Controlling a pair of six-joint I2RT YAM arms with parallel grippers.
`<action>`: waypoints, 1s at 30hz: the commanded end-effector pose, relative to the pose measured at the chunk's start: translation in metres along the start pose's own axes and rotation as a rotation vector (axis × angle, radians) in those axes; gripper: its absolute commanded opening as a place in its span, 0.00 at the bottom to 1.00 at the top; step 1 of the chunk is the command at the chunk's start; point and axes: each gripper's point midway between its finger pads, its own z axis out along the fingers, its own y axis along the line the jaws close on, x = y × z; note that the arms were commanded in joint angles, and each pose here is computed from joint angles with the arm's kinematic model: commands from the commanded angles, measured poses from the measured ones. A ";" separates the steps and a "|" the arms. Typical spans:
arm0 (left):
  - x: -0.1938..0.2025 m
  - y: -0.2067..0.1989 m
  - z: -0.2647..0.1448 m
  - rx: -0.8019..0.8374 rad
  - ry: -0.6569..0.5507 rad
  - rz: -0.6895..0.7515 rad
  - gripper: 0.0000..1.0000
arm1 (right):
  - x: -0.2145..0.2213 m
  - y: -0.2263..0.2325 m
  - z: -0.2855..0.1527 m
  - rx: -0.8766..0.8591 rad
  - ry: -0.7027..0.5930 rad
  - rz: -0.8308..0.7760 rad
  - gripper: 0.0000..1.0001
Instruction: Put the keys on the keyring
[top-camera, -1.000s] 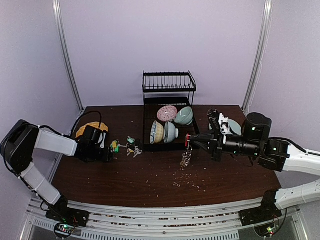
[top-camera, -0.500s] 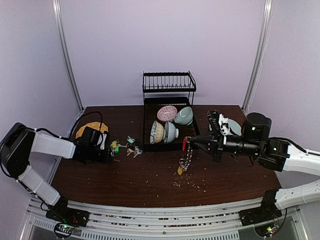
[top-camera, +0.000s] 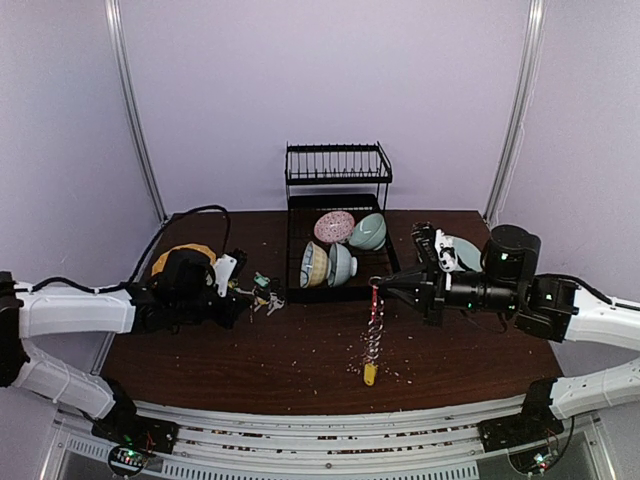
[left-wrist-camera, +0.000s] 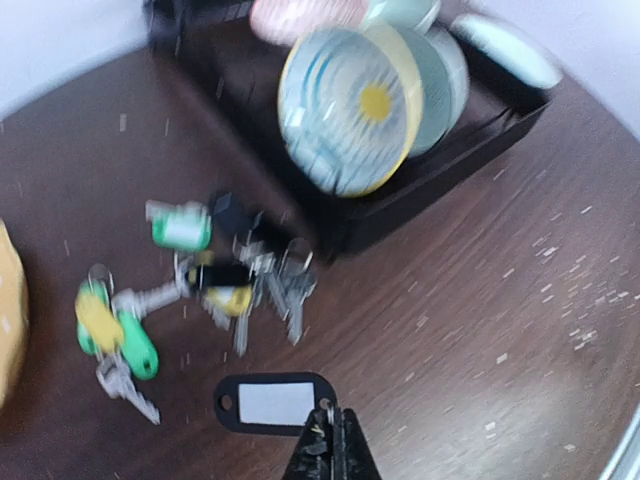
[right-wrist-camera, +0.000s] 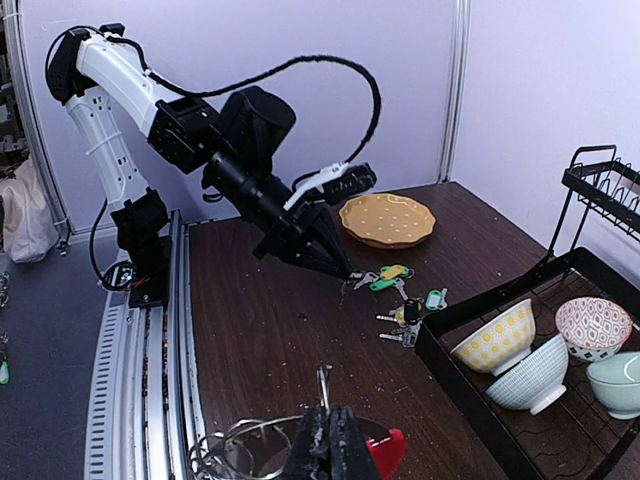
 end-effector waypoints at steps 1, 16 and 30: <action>-0.055 -0.053 -0.038 0.155 -0.183 0.195 0.00 | -0.017 0.003 0.002 -0.033 -0.031 -0.019 0.00; -0.103 -0.222 -0.108 0.556 -0.332 0.578 0.00 | -0.018 0.022 0.005 -0.154 -0.023 -0.004 0.00; -0.109 -0.270 -0.140 0.757 -0.361 0.591 0.00 | -0.044 0.014 -0.013 0.186 -0.215 -0.313 0.00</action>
